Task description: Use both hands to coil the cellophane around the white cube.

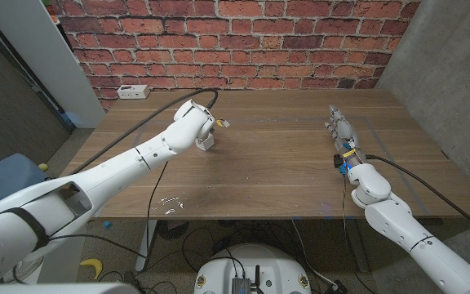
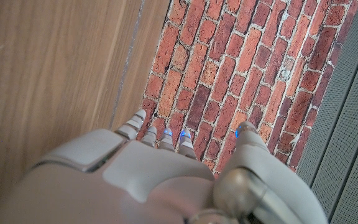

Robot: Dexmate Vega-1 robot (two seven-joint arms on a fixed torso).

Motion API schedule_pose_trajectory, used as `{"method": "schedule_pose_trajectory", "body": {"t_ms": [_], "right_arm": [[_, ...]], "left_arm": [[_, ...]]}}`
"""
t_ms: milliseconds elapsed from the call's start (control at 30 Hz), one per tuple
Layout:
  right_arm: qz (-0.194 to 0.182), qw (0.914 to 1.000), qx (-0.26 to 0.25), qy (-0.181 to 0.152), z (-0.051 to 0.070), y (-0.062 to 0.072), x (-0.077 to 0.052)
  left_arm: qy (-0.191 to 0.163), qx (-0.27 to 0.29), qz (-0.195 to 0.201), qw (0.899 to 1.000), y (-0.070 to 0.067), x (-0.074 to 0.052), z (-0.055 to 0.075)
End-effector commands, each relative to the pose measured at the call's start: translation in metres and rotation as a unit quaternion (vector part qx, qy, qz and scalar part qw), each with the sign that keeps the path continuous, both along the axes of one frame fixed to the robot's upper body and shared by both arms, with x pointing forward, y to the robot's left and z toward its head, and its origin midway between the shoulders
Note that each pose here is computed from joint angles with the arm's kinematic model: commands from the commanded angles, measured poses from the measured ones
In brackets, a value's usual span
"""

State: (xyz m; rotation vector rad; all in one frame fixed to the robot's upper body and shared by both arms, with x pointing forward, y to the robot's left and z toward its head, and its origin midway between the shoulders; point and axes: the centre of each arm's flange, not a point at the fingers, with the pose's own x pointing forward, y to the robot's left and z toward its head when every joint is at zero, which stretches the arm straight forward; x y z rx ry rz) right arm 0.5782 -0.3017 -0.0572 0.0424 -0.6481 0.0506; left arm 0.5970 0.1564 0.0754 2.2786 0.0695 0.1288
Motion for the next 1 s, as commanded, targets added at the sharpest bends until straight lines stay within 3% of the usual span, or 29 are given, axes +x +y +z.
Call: {"method": "schedule_pose_trajectory", "body": {"t_ms": [33,267,333,500,700,1000], "right_arm": [[-0.015,0.9997,-0.013,0.012,0.0,-0.006,-0.009],[-0.04,0.9972,-0.049,0.039,0.0,-0.008,-0.019],[-0.051,0.9952,-0.067,0.05,0.0,-0.009,-0.023],[-0.065,0.9905,-0.1,0.068,0.001,-0.007,-0.028],[-0.08,0.9803,-0.156,0.09,0.002,0.001,-0.033],[-0.087,0.9646,-0.222,0.112,0.001,0.011,-0.039]], "left_arm": [[-0.011,-0.01,-0.032,0.999,-0.009,-0.022,0.0],[-0.025,-0.053,-0.089,0.994,-0.01,-0.04,-0.002],[-0.056,-0.063,-0.116,0.99,-0.011,-0.051,-0.007],[-0.093,-0.083,-0.149,0.981,-0.012,-0.065,-0.015],[-0.08,-0.127,-0.182,0.972,-0.011,-0.078,-0.024],[-0.052,-0.144,-0.195,0.969,-0.014,-0.095,-0.036]]}}
